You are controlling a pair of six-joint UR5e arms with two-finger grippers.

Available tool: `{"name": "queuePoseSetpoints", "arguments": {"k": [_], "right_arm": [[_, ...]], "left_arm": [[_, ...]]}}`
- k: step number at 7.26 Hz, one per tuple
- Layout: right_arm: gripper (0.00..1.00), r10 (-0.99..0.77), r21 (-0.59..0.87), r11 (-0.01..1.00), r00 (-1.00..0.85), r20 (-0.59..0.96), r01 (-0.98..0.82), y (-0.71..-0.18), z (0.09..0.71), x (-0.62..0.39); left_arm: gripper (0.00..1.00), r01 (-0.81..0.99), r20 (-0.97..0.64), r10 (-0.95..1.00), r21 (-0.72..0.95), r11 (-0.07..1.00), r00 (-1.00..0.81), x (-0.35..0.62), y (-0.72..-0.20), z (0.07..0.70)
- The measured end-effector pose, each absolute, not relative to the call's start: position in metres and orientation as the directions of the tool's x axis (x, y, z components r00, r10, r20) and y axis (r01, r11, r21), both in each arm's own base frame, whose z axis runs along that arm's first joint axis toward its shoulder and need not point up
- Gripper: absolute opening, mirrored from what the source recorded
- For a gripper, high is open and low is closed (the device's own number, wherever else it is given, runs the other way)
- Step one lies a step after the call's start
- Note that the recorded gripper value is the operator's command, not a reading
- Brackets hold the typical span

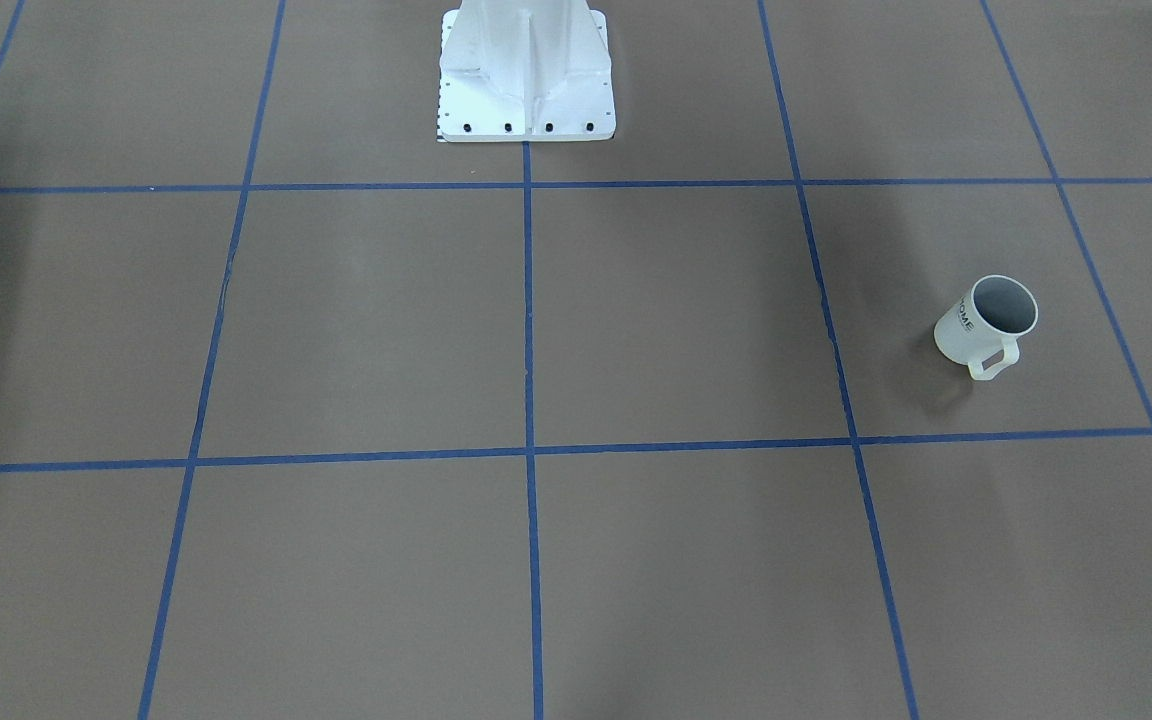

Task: Left arm hands cup to right arm to dump lemon

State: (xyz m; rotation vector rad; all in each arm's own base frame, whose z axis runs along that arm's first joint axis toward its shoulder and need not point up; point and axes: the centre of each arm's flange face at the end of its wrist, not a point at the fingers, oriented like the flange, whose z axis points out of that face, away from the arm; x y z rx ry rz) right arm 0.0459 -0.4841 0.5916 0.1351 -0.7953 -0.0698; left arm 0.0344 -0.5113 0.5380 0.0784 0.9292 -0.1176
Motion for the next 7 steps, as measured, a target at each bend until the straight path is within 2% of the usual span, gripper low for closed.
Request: {"name": "queuePoseSetpoints", "arguments": {"k": [3, 7], "right_arm": [[1.00, -0.115, 0.142, 0.990, 0.694, 0.711, 0.018, -0.484, 0.594, 0.043], [1.00, -0.141, 0.157, 0.987, 0.690, 0.710, 0.040, -0.492, 0.586, 0.031]], "left_arm": [[1.00, 0.175, -0.764, -0.168, -0.073, 0.982, 0.622, 0.102, -0.502, 0.531], [1.00, 0.116, -0.753, -0.151, -0.099, 0.988, 0.641, 0.146, -0.484, 0.545]]}}
